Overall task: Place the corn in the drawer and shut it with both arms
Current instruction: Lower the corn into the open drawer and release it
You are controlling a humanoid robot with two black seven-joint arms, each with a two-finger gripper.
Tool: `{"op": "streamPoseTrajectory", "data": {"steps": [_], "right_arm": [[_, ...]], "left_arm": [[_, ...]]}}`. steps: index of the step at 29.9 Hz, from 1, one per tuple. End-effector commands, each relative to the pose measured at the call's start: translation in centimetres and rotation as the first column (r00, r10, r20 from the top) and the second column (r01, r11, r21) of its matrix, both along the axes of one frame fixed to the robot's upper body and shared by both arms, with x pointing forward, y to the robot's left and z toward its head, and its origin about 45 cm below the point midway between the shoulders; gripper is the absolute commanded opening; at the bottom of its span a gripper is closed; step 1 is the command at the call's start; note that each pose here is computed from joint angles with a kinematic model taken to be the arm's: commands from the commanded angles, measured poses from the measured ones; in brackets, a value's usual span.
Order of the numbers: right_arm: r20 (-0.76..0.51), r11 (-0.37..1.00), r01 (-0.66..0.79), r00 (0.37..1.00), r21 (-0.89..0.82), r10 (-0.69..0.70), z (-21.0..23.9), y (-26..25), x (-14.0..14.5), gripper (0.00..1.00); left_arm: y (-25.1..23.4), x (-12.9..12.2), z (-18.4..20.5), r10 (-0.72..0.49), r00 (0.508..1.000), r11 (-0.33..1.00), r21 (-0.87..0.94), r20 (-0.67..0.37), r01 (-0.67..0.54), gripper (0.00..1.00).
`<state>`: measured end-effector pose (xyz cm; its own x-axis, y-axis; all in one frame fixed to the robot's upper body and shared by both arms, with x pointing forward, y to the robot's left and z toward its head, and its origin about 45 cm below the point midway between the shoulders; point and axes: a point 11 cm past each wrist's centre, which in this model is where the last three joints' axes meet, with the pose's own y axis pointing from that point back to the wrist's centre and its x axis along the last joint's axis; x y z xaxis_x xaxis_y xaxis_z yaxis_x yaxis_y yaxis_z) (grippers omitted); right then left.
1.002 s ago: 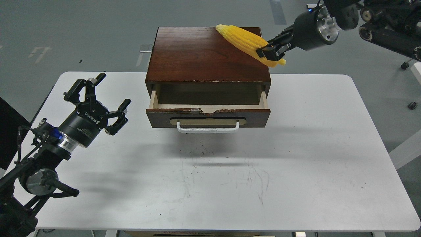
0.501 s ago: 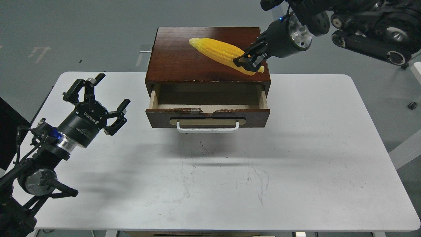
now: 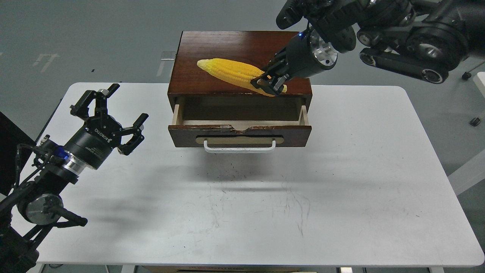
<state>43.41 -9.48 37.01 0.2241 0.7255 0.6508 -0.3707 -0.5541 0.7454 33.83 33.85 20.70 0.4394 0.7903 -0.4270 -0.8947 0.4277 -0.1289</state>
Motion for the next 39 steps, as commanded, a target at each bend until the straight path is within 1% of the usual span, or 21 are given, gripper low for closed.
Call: {"op": "streamPoseTrajectory", "data": {"steps": [1, 10, 17, 20, 22, 26, 27, 28, 34, 35, 37, 39], "right_arm": [[0.014, 0.999, -0.037, 0.999, -0.030, 0.037, -0.4, 0.7, -0.3, 0.30], [0.048, 0.989, -0.114, 0.992, -0.097, 0.119, -2.1, 1.5, -0.7, 0.30], [0.031, 0.981, -0.132, 0.990, -0.145, 0.138, -3.4, 1.7, -1.0, 0.31], [0.027, 0.981, -0.132, 0.990, -0.146, 0.137, -3.6, 1.7, -1.1, 0.33], [0.022, 0.981, -0.129, 0.991, -0.148, 0.134, -3.8, 1.5, -1.0, 0.36], [0.016, 0.979, -0.122, 0.992, -0.166, 0.127, -4.3, 0.9, -1.0, 0.38], [0.014, 0.978, -0.121, 0.992, -0.168, 0.125, -4.4, 0.8, -1.0, 0.44], [0.011, 0.978, -0.120, 0.992, -0.169, 0.124, -4.6, 0.8, -1.0, 0.45], [0.000, 0.979, -0.118, 0.993, -0.168, 0.120, -5.1, 0.6, -1.1, 0.48], [0.000, 0.979, -0.119, 0.993, -0.167, 0.120, -5.1, 0.6, -1.1, 0.52], [-0.005, 0.979, -0.119, 0.993, -0.165, 0.120, -5.3, 0.6, -1.2, 0.54], [-0.007, 0.979, -0.120, 0.993, -0.164, 0.121, -5.4, 0.6, -1.2, 0.59]], "left_arm": [[0.3, -0.2, 0.1, 0.002, 1.000, 1.000, 0.008, 0.000, -0.002, 1.00], [0.2, -0.2, 0.0, 0.000, 1.000, 1.000, 0.006, -0.002, 0.000, 1.00], [0.2, -0.2, 0.0, 0.000, 1.000, 1.000, 0.006, -0.004, 0.000, 1.00], [0.2, -0.2, -0.1, -0.001, 1.000, 1.000, 0.006, -0.005, 0.001, 1.00], [0.1, -0.3, -0.1, -0.003, 1.000, 1.000, 0.007, -0.007, 0.003, 1.00], [0.0, -0.3, -0.3, -0.006, 1.000, 1.000, 0.005, -0.009, 0.006, 1.00], [-0.2, -0.3, -0.3, -0.010, 1.000, 1.000, 0.002, -0.011, 0.010, 1.00], [-0.3, -0.3, -0.4, -0.010, 1.000, 1.000, 0.001, -0.013, 0.010, 1.00], [-0.5, -0.4, -0.5, -0.012, 1.000, 1.000, -0.005, -0.014, 0.012, 1.00], [-0.5, -0.4, -0.5, -0.012, 1.000, 1.000, -0.002, -0.014, 0.012, 1.00], [-0.4, -0.4, -0.5, -0.012, 1.000, 1.000, -0.003, -0.014, 0.012, 1.00], [-0.4, -0.4, -0.5, -0.012, 1.000, 1.000, -0.003, -0.014, 0.012, 1.00]]}}
